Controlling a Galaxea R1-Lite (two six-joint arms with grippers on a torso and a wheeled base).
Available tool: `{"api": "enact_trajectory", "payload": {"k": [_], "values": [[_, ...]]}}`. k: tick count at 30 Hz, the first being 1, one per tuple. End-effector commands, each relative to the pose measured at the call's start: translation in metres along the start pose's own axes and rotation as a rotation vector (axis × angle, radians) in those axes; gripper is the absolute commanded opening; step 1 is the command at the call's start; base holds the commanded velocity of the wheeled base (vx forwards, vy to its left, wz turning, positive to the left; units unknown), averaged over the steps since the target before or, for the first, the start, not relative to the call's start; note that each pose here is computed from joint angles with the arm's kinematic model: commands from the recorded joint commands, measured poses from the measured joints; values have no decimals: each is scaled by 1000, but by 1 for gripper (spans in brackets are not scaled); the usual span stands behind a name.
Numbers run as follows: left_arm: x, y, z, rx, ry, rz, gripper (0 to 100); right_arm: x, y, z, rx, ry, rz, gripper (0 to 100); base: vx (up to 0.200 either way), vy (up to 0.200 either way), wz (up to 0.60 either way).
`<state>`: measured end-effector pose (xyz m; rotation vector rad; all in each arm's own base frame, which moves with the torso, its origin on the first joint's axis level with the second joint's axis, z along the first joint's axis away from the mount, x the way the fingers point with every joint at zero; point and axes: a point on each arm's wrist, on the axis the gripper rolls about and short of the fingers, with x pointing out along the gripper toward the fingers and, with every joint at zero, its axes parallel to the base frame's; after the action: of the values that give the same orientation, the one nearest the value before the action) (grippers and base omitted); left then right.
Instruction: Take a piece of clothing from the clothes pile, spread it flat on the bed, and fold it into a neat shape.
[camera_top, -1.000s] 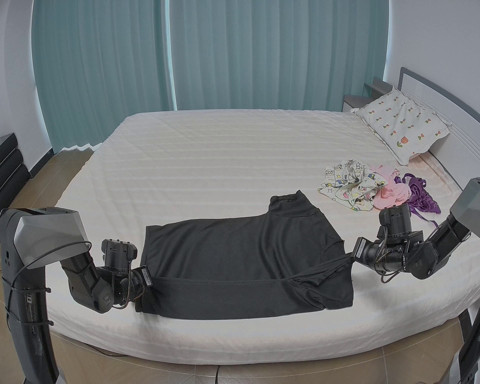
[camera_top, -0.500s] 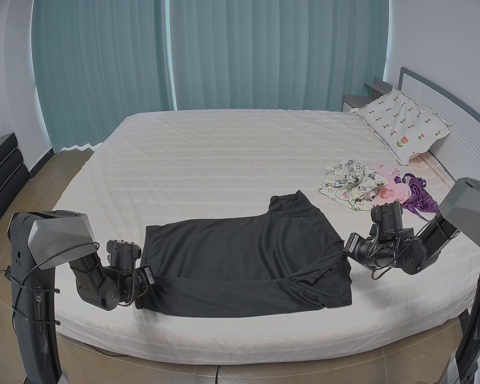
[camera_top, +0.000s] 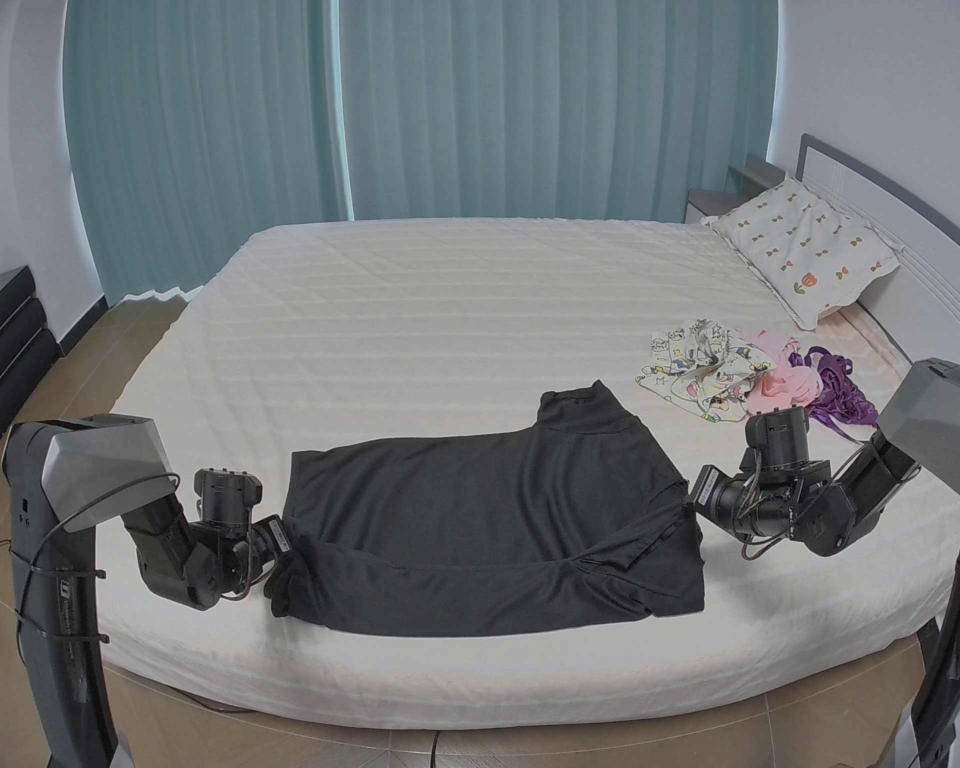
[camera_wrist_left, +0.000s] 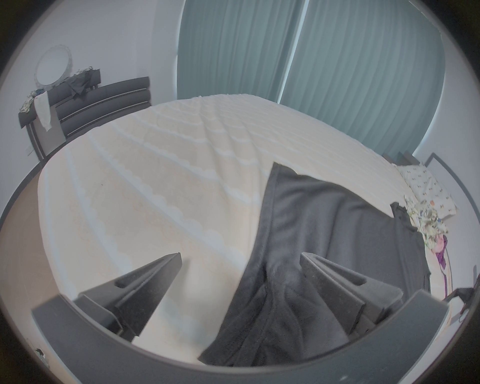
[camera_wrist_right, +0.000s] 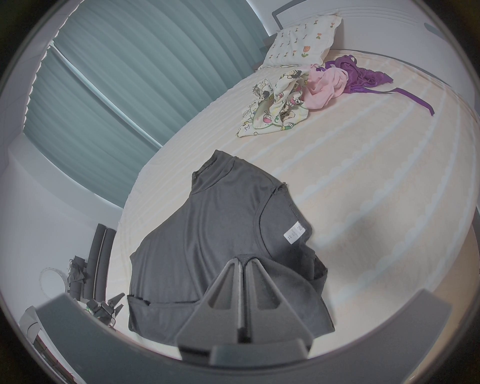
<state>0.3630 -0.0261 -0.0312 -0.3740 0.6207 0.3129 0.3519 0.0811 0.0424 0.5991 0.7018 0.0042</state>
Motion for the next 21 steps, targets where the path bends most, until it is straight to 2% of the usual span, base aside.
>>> {"api": "enact_trajectory", "payload": {"k": [1, 5, 9, 16, 17, 21], "values": [[-16, 11, 20, -40, -44, 13, 100, -18, 0, -2, -3, 22, 21, 0, 0, 0, 0], [-23, 21, 23, -57, -42, 32, 100, -28, -5, -11, -13, 62, 19, 0, 0, 0, 0], [-34, 30, 16, -109, -7, 44, 100, -43, -15, -24, -15, 119, 7, 0, 0, 0, 0], [-54, 36, 8, -180, 54, 4, 100, -61, -26, -40, -39, 199, -8, 0, 0, 0, 0], [-56, 35, 7, -193, 58, 2, 100, -61, -29, -43, -49, 221, -21, 100, 0, 0, 0], [-63, 36, 5, -247, 85, -25, 100, -55, -38, -52, -82, 286, -73, 100, 0, 0, 0]]}}
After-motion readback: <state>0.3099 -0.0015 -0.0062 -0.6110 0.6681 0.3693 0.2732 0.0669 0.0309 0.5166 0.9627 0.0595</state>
